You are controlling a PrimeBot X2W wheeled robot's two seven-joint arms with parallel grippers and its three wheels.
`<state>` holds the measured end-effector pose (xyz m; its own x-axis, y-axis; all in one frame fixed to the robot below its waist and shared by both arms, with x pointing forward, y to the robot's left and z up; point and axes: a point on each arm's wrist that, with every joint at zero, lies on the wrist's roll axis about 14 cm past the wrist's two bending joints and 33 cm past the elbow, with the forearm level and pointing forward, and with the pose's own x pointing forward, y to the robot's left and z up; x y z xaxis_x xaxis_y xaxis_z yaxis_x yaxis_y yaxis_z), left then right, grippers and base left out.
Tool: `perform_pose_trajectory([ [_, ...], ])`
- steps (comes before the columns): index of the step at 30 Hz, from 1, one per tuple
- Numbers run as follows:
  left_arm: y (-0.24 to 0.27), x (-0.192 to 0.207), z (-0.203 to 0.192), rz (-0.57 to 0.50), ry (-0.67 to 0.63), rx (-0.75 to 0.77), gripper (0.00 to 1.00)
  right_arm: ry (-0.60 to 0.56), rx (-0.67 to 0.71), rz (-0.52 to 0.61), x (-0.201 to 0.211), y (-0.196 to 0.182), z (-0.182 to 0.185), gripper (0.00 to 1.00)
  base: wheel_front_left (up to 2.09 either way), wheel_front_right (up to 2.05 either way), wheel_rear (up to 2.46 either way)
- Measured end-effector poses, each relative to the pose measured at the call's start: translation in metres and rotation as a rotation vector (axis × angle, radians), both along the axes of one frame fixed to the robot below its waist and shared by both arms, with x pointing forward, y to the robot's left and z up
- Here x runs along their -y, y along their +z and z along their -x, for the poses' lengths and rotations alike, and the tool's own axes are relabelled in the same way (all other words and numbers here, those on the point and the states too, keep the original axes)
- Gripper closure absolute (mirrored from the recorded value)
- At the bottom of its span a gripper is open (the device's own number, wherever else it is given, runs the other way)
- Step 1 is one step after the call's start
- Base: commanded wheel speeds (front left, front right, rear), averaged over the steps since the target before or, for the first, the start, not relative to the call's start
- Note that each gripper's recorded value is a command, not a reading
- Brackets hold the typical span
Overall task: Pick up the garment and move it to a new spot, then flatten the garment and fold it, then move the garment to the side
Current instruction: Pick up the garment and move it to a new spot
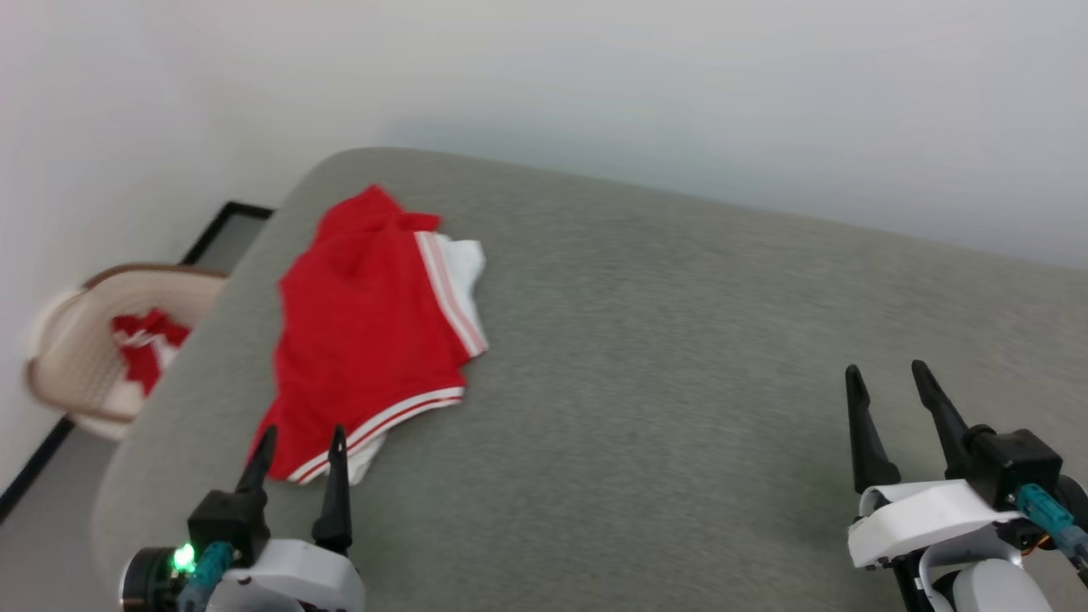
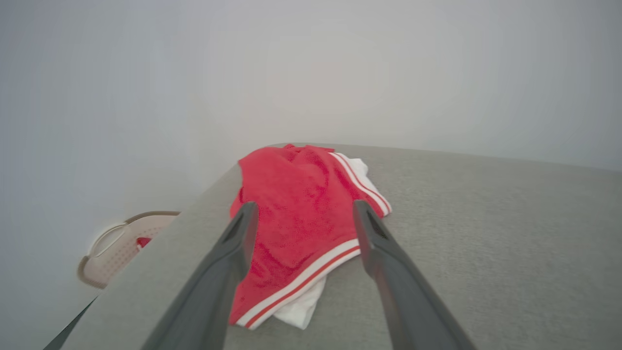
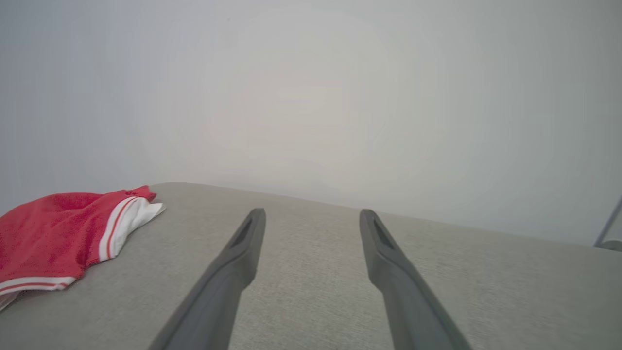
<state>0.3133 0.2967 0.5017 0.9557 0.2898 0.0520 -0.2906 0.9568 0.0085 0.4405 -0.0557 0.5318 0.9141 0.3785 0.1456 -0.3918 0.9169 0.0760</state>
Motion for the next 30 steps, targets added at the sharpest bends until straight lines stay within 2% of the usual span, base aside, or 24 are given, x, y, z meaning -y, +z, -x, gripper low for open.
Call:
perform_pose_trajectory([
  [6,-0.003,-0.037,0.05,0.015,0.167,0.002,0.0,0.184,-0.006,0.007,-0.069,-0.002,0.004,0.0,0.0,0.0,0.0],
  [10,0.001,-0.064,0.087,0.023,0.305,0.022,0.0,0.332,0.02,-0.012,-0.126,0.012,0.008,0.0,0.0,0.0,0.0],
  [15,0.002,-0.081,0.118,0.027,0.428,0.025,0.0,0.472,0.002,-0.011,-0.174,0.008,0.018,0.0,-0.07,-0.07,-0.07],
  [24,0.001,-0.072,0.121,0.044,0.444,0.025,0.0,0.521,-0.027,-0.026,-0.186,0.001,0.02,0.0,-0.14,-0.14,-0.14],
  [30,-0.004,-0.059,0.105,0.059,0.362,0.021,0.0,0.475,-0.039,-0.041,-0.17,0.0,0.02,0.0,0.0,0.0,0.0],
])
